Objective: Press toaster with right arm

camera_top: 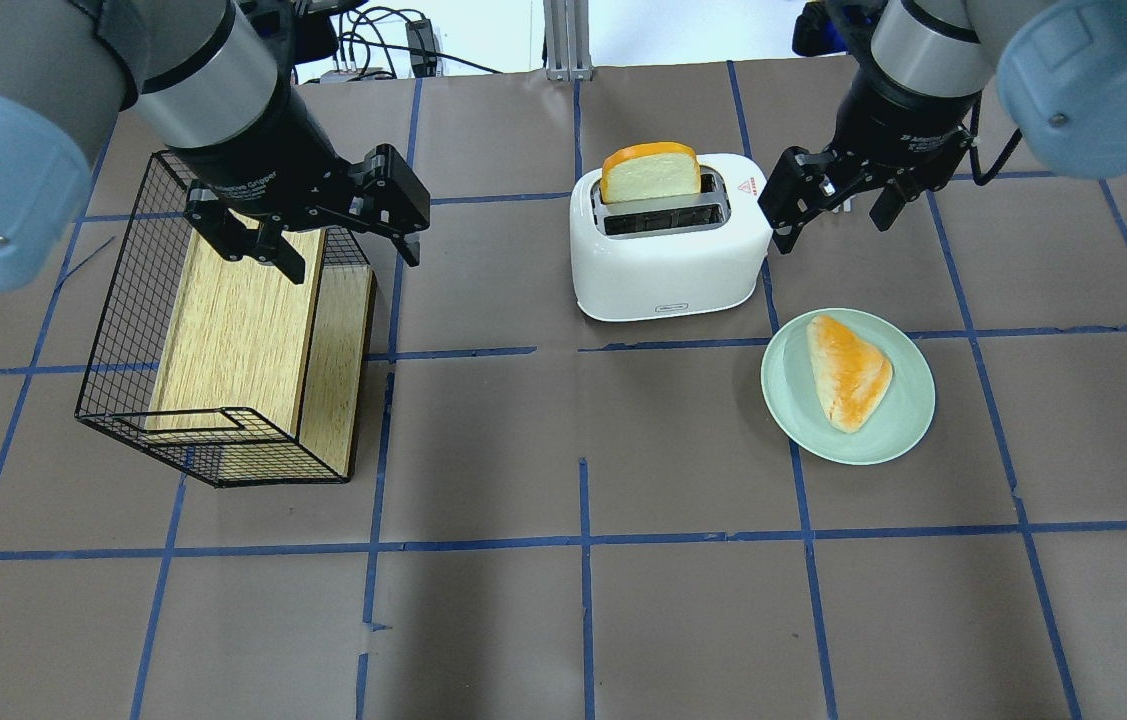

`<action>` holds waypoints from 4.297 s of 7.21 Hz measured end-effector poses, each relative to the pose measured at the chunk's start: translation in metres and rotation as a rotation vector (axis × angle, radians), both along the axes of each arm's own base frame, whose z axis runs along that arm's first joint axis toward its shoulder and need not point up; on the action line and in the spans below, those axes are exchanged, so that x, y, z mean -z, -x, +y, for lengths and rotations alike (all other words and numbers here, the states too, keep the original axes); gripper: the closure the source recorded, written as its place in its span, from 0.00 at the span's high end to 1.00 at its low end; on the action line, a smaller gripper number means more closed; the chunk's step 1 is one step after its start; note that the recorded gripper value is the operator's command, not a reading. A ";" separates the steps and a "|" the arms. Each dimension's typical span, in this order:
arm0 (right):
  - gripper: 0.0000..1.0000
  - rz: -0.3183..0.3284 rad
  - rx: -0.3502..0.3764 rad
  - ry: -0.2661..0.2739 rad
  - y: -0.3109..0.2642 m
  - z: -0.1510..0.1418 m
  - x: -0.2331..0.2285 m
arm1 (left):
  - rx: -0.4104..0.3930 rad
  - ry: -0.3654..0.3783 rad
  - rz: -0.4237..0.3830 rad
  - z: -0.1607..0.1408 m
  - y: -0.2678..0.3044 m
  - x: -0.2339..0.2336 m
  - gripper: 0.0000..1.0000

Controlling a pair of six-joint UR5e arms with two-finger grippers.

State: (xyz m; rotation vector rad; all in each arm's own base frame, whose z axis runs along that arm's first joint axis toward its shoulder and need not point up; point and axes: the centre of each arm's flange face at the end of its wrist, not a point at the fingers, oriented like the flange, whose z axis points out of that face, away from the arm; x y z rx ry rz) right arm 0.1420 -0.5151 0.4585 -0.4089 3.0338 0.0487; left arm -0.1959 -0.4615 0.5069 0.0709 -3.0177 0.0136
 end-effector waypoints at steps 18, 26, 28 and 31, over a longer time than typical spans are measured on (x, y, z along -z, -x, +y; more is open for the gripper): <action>0.94 0.004 -0.244 0.046 -0.004 -0.010 0.000 | 0.000 0.000 0.000 0.000 0.000 0.000 1.00; 0.07 0.207 -1.124 0.161 0.016 -0.102 0.064 | 0.000 0.000 0.000 0.000 0.000 0.000 1.00; 0.05 0.132 -1.188 0.198 0.010 -0.109 0.082 | 0.000 0.000 0.000 0.000 0.000 0.000 1.00; 0.05 0.109 -1.273 0.200 0.008 -0.113 0.095 | 0.000 0.000 0.000 0.000 0.000 0.000 1.00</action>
